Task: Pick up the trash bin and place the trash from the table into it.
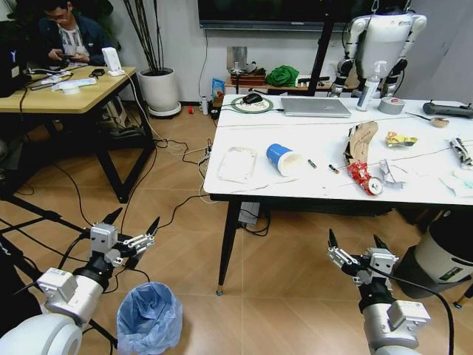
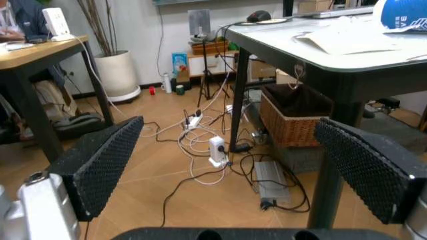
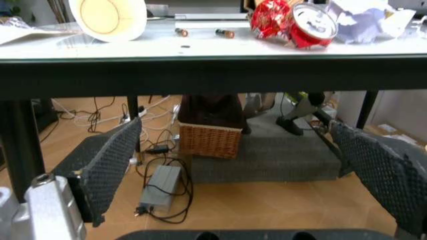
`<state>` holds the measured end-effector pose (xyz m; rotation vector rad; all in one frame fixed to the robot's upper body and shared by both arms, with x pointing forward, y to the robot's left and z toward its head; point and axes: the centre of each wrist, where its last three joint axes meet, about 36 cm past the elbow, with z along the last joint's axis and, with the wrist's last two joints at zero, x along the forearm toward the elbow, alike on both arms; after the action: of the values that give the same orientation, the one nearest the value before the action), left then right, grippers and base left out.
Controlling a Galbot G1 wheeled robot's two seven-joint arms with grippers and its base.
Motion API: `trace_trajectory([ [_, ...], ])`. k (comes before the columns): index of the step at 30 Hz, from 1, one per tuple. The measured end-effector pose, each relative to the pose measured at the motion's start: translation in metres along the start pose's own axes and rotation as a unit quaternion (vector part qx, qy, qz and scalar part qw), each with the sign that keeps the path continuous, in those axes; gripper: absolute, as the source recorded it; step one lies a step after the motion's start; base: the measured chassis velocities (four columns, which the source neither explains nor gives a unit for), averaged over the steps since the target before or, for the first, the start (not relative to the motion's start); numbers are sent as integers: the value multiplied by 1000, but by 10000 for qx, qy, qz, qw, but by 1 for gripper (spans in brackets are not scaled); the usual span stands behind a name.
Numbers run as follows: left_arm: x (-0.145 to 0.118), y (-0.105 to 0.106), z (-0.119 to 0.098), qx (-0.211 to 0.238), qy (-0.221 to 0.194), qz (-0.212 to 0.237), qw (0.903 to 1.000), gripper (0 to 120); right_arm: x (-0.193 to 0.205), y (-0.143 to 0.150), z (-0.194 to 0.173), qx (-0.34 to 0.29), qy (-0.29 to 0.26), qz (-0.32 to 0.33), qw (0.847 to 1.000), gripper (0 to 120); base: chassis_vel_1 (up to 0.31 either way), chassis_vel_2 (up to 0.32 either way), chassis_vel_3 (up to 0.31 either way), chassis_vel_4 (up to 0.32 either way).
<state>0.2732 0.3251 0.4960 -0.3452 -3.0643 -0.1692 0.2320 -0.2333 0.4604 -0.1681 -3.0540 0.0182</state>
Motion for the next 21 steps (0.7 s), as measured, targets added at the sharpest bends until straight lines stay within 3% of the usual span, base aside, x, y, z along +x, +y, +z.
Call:
trace_trajectory([
  [14,-4,4,3,38,-30,-42,10000,100,-2,-1,4,-86,35,-21,10000,100,0,0,0,0],
  [21,-7,10,13,159,33,-166,9997,100,-6,-16,8,-11,102,-83,9999,100,0,0,0,0],
])
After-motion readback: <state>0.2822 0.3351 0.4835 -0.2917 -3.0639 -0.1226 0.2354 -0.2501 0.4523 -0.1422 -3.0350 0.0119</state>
